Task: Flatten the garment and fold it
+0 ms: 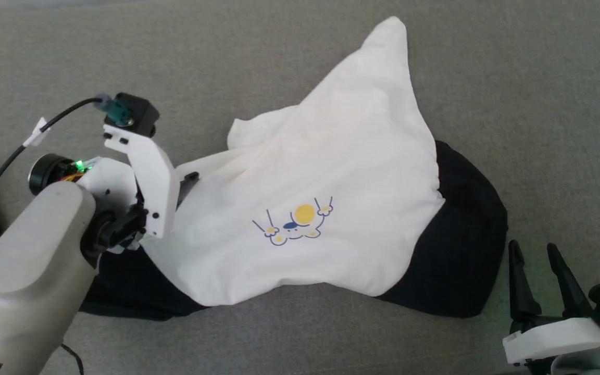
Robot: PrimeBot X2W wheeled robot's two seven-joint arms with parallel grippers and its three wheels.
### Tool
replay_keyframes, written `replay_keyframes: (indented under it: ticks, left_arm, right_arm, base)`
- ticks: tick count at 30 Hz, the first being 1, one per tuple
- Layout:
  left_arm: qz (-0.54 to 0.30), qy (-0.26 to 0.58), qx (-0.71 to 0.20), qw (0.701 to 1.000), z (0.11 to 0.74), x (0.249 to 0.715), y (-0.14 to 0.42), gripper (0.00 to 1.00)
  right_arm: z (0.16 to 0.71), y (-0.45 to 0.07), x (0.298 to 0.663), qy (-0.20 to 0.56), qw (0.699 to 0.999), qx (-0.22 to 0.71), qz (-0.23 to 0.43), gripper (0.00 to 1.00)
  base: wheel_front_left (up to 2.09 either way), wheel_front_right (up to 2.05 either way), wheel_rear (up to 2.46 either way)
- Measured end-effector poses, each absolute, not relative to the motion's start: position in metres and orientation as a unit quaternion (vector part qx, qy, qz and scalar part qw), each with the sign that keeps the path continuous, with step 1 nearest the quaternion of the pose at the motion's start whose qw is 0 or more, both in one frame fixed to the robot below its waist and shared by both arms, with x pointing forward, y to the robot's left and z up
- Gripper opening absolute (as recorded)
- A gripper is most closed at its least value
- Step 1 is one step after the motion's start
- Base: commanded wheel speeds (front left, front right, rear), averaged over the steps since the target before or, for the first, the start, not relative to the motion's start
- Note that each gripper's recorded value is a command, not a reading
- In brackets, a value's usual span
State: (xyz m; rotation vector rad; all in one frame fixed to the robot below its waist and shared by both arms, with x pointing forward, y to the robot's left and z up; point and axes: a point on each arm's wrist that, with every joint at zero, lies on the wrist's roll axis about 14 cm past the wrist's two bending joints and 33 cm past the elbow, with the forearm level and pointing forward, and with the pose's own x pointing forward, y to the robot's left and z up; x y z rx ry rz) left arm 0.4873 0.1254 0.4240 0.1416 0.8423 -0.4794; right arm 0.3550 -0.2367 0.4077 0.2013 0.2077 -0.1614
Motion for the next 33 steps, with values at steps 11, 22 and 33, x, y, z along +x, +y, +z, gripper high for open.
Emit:
replay_keyframes:
  ticks: [11,22,33]
  left_arm:
    - [-0.254,0.472,0.015,0.844,0.386,0.487,0.109,0.20]
    - [-0.254,0.375,-0.032,0.891,0.415,0.513,0.092,0.00]
    - [-0.132,0.151,-0.013,0.980,0.505,0.594,0.146,0.00]
  right_arm:
    - [0.394,-0.259,0.344,0.127,0.981,0.088,-0.118,1.00]
    - [0.401,-0.261,0.349,0.114,0.982,0.087,-0.119,1.00]
    - [0.399,-0.257,0.353,0.116,0.983,0.088,-0.112,1.00]
  base:
    - [0.00,0.00,0.00]
    - [0.00,0.00,0.00]
    - [0.00,0.00,0.00]
